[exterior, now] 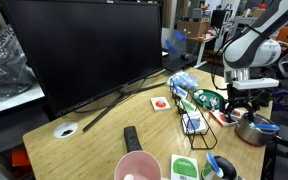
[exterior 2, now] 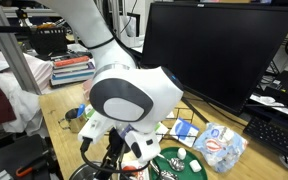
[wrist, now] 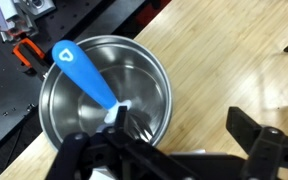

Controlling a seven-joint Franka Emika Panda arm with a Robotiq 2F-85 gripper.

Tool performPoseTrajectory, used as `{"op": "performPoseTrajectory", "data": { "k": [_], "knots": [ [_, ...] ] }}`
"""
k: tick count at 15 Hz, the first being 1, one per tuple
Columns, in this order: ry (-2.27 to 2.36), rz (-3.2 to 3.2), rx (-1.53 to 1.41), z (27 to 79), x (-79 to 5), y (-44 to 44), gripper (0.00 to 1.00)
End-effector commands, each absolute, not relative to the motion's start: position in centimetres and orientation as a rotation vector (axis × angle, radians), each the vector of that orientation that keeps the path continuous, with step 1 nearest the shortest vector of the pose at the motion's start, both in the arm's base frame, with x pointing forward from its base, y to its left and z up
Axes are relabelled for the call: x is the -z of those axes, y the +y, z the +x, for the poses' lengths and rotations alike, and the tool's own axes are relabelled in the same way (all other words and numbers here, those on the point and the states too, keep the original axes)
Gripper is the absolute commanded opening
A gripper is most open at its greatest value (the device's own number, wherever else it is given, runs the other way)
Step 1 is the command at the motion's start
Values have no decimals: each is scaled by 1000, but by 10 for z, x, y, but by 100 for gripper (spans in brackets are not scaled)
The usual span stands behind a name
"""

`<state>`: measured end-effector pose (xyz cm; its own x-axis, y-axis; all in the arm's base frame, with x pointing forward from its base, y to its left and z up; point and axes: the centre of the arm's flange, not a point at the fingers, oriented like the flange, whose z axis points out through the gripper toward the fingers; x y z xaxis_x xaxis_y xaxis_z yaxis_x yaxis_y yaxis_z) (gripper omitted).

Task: Move the right silver bowl forward and to the left

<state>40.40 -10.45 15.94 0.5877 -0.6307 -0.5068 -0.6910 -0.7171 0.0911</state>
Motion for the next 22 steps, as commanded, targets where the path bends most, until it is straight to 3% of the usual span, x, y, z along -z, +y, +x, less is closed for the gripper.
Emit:
{"op": "performPoseTrajectory", "data": {
  "k": [1,2,12,14,22],
  "knots": [
    [1118,-2676,-803,406,-153,-107,85],
    [1119,-2676,-803,405,-152,-107,73],
    [1120,-2682,-786,405,-152,-107,4],
    [1121,-2676,-782,404,-152,-107,0],
    [1127,-2669,-762,391,-168,-103,2]
  ]
}}
